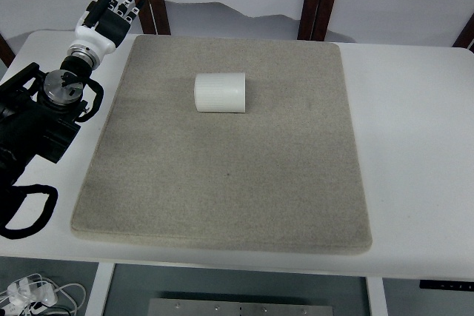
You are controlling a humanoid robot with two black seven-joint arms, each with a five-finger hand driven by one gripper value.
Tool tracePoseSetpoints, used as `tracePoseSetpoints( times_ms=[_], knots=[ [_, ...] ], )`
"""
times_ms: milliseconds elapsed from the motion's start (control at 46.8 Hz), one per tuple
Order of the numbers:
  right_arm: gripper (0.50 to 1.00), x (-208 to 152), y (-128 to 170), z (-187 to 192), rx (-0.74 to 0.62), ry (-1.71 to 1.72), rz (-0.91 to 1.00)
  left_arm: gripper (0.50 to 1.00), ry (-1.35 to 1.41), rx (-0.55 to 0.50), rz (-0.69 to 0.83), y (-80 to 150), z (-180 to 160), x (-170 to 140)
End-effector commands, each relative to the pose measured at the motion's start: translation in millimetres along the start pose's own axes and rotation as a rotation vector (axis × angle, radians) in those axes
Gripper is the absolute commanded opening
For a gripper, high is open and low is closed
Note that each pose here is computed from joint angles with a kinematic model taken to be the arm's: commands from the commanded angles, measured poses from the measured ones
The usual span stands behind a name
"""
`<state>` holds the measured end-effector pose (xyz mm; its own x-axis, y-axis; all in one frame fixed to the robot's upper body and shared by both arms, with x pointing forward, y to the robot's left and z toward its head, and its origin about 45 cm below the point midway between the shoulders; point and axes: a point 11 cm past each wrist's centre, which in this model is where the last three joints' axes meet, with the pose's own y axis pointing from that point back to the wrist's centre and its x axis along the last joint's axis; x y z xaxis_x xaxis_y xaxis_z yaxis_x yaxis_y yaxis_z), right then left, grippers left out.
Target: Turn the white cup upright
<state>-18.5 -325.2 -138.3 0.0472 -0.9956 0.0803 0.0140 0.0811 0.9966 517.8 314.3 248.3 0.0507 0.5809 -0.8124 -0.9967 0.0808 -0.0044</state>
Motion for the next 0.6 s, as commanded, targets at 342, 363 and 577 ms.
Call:
tracePoseSetpoints(
  times_ms=[342, 363, 577],
  knots=[
    [0.952, 0, 0, 0, 0.000, 0.000, 0.000, 0.999, 0.004, -0.034, 0.001, 1, 10, 2],
    [0.952, 0, 0, 0, 0.000, 0.000, 0.000, 0.999, 0.005, -0.035, 0.003, 1, 10, 2],
    [0.952, 0, 0, 0, 0.000, 0.000, 0.000, 0.999, -0.006, -0.040, -0.008, -1, 14, -2]
  ],
)
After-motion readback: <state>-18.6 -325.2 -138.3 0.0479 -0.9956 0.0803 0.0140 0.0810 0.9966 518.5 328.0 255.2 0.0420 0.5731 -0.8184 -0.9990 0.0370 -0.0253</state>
